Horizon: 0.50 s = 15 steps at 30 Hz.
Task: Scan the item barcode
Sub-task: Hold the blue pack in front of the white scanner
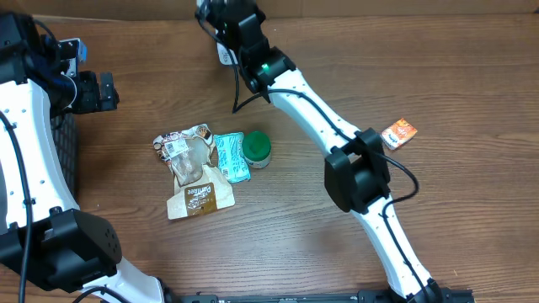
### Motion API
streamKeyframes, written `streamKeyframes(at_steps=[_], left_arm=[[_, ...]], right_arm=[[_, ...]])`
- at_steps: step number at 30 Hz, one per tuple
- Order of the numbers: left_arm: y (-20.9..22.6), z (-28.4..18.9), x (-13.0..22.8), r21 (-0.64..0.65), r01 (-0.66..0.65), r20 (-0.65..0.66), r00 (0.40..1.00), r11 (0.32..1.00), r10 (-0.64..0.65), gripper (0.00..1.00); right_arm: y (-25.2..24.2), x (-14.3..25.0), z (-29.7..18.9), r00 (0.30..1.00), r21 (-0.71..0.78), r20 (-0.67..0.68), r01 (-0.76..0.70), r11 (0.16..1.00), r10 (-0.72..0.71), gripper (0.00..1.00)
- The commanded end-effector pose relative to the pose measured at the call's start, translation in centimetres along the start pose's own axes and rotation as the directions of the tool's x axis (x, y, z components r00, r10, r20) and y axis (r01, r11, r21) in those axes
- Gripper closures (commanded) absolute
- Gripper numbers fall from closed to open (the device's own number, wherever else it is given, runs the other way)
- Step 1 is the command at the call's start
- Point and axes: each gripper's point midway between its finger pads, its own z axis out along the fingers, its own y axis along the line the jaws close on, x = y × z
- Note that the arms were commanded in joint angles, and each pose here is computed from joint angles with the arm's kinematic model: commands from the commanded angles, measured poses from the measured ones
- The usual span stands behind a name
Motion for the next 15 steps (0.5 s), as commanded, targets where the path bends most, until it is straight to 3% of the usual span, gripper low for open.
streamKeyframes(at_steps=[1,4,9,15], left_arm=[[-0.1,-0.1,-0.1,0.001,-0.013,0.004,1.0,1.0,0.013,0.01],[-0.1,-0.1,-0.1,0.001,-0.013,0.004,1.0,1.0,0.013,0.01],[-0.1,-0.1,-0.1,0.001,-0.013,0.004,1.0,1.0,0.013,0.0],[-0.1,-0.1,-0.1,0.001,-0.013,0.004,1.0,1.0,0.013,0.0]], right_arm=[[-0.7,2.1,1.3,0.995,0.05,-0.031,0.095,0.994,-0.093,0.96],[-0.5,3.5,2.4,0.994,0.064,-0.038,0.108,0.992,-0.106,0.96],[0.3,5.7,3.3,0.953,0.036,-0.075,0.297,0.954,-0.294,0.96],[0.4,5.9,3.4,0.942,0.025,-0.074,0.33,0.944,-0.327,0.96]])
